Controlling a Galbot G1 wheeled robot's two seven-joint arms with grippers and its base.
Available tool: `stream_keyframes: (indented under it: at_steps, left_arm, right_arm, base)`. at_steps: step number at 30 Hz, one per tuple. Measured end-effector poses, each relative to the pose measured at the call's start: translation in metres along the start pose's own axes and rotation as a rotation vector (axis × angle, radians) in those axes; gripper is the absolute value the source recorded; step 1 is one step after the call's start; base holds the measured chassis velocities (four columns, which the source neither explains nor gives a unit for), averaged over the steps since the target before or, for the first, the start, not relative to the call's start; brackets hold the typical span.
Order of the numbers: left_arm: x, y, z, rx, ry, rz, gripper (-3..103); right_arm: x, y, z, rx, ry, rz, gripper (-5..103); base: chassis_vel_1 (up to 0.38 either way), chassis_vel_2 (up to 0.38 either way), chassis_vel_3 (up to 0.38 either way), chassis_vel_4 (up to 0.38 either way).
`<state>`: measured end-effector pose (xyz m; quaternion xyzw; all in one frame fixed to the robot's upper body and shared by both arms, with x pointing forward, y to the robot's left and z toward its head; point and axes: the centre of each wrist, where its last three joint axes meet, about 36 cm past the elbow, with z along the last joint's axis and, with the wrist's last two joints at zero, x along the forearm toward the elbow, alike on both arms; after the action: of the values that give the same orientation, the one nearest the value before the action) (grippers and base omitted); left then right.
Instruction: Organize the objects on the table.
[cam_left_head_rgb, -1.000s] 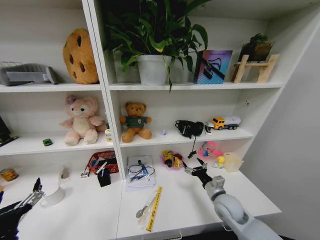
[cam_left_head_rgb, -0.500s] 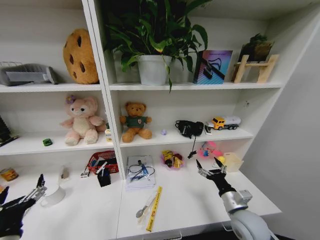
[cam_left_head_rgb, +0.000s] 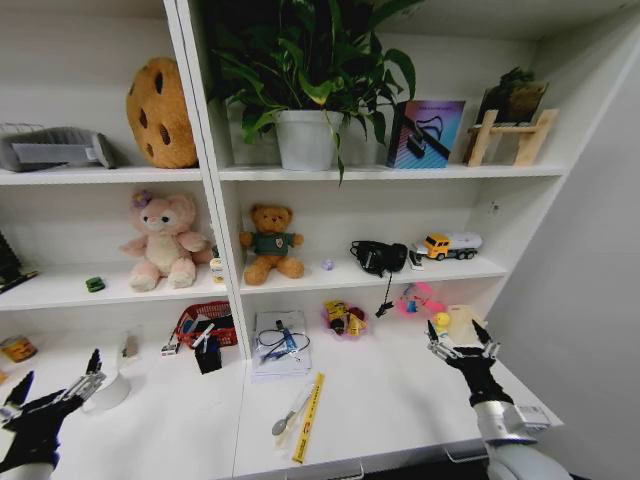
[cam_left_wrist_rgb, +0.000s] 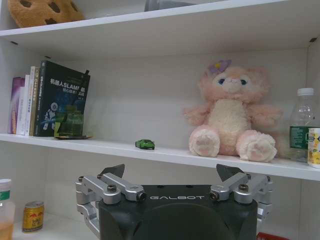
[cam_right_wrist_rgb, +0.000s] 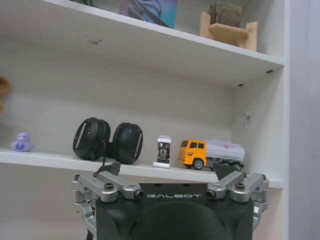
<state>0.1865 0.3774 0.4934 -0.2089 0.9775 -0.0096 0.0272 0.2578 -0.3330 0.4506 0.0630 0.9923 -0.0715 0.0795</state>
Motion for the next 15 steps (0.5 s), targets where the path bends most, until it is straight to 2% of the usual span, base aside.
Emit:
stream_keyframes:
  at_steps: [8,15]
  left_arm:
    - [-0.009,-0.012,0.005,-0.017,0.037,0.033,100]
    - [-0.013,-0.016,0.005,-0.02,0.047,0.042,100]
  right_arm:
    - [0.018,-0.006,0.003,0.013,-0.014,0.102,100]
    - [0.024,-0.009,0.003,0.007,-0.039,0.1,100]
  base:
    - [0.0,0.0,0.0,0.0]
    - [0.0,0.0,0.0,0.0]
